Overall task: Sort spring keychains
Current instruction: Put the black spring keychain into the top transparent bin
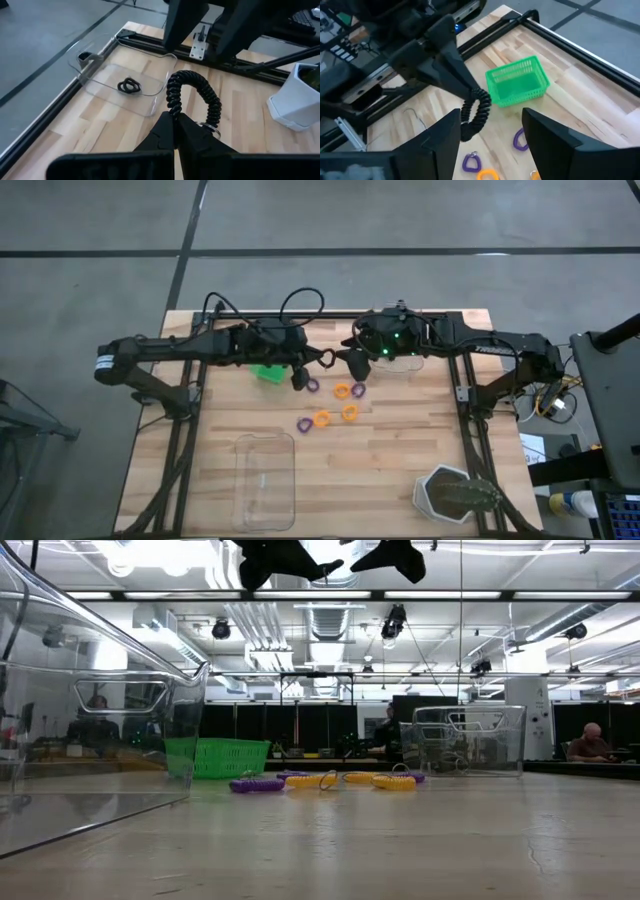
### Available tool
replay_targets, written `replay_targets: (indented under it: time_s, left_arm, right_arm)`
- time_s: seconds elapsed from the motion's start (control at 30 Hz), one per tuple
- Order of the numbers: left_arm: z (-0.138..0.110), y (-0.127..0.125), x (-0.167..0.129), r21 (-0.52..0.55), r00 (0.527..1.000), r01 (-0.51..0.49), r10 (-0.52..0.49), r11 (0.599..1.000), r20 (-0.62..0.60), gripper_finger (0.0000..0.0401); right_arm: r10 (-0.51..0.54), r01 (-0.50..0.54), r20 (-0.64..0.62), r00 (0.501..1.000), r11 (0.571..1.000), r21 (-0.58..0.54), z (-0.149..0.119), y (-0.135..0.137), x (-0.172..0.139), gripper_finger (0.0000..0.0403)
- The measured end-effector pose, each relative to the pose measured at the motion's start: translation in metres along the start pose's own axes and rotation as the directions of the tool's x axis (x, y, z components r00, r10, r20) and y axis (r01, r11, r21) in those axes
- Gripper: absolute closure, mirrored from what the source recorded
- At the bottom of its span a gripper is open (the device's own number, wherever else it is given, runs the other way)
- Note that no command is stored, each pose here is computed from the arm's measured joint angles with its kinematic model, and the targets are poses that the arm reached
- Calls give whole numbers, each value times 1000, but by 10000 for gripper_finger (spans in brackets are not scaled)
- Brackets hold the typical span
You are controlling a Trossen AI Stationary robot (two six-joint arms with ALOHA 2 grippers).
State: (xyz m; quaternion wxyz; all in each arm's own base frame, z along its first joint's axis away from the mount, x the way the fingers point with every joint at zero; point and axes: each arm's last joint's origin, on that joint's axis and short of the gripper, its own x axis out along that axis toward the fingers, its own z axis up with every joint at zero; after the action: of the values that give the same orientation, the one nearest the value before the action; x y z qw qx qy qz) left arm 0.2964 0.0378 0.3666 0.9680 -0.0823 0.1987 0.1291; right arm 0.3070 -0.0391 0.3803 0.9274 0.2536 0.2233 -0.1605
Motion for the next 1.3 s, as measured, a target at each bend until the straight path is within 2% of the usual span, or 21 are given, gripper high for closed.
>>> replay_targets:
  time_s: [0.43, 0.67, 0.87, 1.17, 1.3]
  left_arm:
    - [1, 0, 0, -14, 1000, 3, -2, 1000, 10, 400]
    - [0, 0, 0, 4, 1000, -2, 2, 1000, 5, 400]
    - [0, 0, 0, 4, 1000, -7, 7, 1000, 6, 401]
    - [2, 0, -4, 5, 1000, -4, 4, 1000, 21, 401]
    - [2, 0, -4, 9, 1000, -4, 4, 1000, 21, 401]
  right_arm:
    - [-18, 19, -15, 1000, 998, 64, -13, -11, 14, 197]
    - [86, -89, 43, 995, 993, 83, -7, -6, 16, 197]
    - [81, -84, 38, 996, 993, 85, -10, -7, 17, 199]
    - [61, -61, 5, 998, 994, 87, -19, -12, 23, 222]
    - [64, -64, 12, 998, 995, 77, -19, -12, 23, 245]
